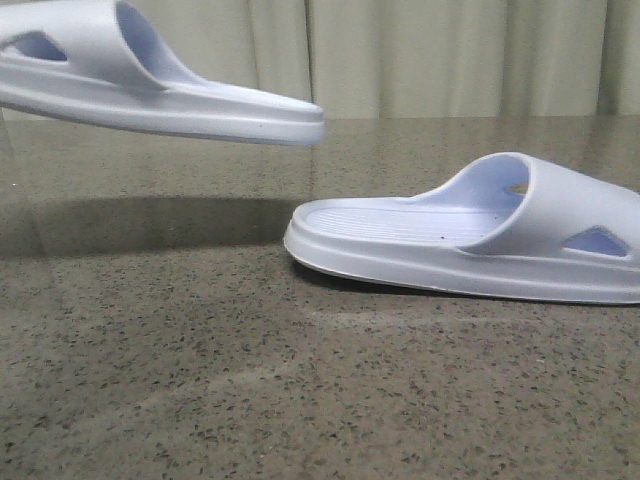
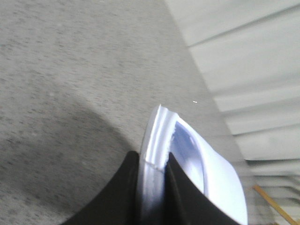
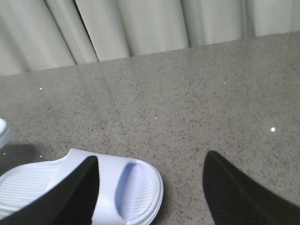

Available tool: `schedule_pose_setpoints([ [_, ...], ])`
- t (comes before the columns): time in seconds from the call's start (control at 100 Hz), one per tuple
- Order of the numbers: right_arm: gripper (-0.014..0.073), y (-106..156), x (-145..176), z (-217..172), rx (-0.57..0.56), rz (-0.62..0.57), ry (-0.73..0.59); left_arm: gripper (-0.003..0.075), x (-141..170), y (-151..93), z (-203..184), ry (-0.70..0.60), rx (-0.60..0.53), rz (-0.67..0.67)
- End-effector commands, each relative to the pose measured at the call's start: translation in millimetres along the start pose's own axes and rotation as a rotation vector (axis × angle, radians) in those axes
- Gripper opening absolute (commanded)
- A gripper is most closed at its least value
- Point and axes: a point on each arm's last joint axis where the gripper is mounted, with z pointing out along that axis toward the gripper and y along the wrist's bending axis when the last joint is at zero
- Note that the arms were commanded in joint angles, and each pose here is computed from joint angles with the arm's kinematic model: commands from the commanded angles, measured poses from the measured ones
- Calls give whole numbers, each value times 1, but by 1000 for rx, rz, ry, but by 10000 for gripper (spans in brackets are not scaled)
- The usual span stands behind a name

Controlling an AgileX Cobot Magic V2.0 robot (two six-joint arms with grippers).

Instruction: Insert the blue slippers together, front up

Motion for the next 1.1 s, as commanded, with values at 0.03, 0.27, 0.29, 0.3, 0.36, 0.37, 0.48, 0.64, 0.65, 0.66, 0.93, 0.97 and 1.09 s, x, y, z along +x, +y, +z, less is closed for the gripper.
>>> schedule_pose_setpoints([
  [0.03,410,0,-8,4,-5,60,-73,19,-1,-17,-15,-28,94,-31],
  [0.27,410,-3,3,27,23,157,43,19,3,-21,-23,-3,133,-43],
  [0.29,410,-3,3,30,26,165,54,19,3,-21,-23,-1,134,-43],
  [0.3,410,-3,3,31,28,168,59,19,3,-21,-23,-1,134,-43],
  [0.36,410,-4,4,41,38,192,91,19,3,-21,-23,1,134,-42],
  [0.37,410,-4,4,42,39,199,94,19,3,-21,-23,1,134,-42],
  [0.48,410,-4,8,59,53,244,151,19,3,-21,-23,1,134,-42],
  [0.64,410,-5,13,83,63,345,216,19,3,-21,-23,1,134,-42],
  [0.65,410,-5,14,84,63,353,218,19,3,-21,-23,1,134,-42],
  [0.66,410,-5,14,85,64,358,218,19,3,-21,-23,1,134,-42],
  [0.93,410,-7,25,111,100,466,304,19,3,-21,-23,1,134,-42],
  [0.97,410,-7,26,113,103,481,311,19,3,-21,-23,1,134,-42],
  [1.09,410,-7,29,119,114,517,328,19,3,-21,-23,1,134,-42],
])
